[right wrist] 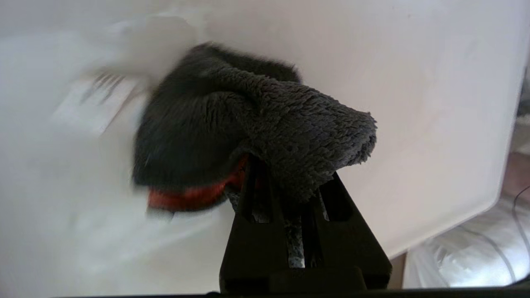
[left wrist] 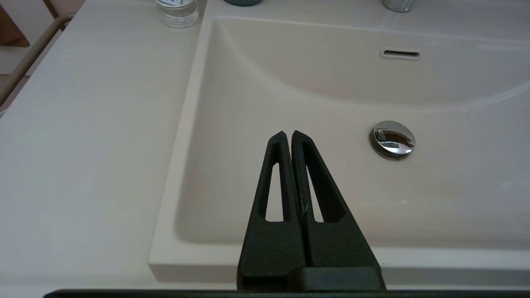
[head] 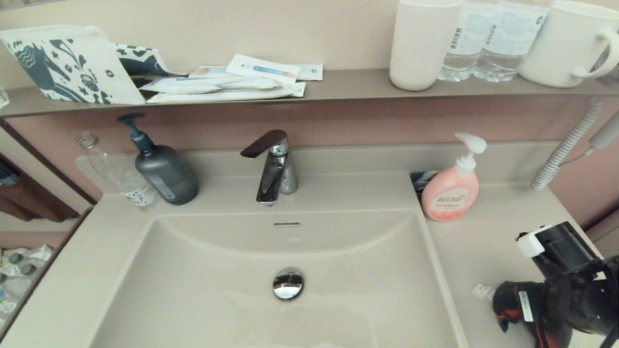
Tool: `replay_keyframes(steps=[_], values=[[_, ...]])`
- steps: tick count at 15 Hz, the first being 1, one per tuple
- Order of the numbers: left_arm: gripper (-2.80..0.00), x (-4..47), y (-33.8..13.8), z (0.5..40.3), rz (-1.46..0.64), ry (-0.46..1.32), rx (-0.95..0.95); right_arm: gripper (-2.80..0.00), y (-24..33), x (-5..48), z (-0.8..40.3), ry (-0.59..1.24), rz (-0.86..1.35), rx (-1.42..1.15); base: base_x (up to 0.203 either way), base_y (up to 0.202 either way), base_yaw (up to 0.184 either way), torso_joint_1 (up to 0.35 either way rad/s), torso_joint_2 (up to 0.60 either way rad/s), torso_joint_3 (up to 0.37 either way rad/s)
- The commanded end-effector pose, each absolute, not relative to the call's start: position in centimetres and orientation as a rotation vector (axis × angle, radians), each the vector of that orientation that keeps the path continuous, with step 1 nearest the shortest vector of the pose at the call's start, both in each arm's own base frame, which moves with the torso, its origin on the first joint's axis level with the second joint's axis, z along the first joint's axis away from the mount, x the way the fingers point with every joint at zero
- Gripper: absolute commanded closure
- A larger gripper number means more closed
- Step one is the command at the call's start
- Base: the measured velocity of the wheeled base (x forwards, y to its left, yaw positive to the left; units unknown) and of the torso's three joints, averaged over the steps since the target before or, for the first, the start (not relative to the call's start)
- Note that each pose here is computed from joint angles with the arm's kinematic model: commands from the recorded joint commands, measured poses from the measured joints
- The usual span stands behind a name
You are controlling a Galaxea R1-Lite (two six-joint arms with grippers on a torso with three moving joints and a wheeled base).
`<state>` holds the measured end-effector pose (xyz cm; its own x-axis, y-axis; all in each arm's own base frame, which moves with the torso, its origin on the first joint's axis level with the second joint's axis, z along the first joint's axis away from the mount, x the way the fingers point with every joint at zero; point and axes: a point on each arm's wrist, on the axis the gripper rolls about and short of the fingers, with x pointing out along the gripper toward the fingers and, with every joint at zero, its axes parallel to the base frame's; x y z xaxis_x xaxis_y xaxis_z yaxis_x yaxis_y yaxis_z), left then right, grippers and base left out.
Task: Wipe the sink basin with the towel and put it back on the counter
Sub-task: Wipe the sink
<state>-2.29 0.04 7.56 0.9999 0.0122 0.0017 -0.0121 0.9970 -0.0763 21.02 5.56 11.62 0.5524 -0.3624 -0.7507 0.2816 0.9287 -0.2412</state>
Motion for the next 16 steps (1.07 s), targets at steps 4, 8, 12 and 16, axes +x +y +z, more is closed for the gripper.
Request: replay_keyframes(steps=[4,8,12,16], values=[[0.0,-2.3,0.0,7.6,0.014,-0.001,-0.078,0.0,3.4,23.6,9.0,0.937,-0.433,-0.065,0.0,0.0,0.0,0.0,0.0,0.0],[0.0,-2.3,0.0,7.6,0.013,-0.002,-0.077,0.0,2.6,26.0,8.0,0.869,-0.389,0.033,0.0,0.0,0.0,0.0,0.0,0.0],[0.0,-2.3,0.0,7.6,0.013,-0.001,-0.077,0.0,3.8,29.3,6.7,0.766,-0.349,0.063,0.0,0.0,0.0,0.0,0.0,0.0],[0.0,-2.3,0.0,7.5,0.012,-0.001,-0.077,0.0,8.0,29.8,7.6,0.705,-0.233,0.079,0.0,0.0,0.0,0.0,0.0,0.0]])
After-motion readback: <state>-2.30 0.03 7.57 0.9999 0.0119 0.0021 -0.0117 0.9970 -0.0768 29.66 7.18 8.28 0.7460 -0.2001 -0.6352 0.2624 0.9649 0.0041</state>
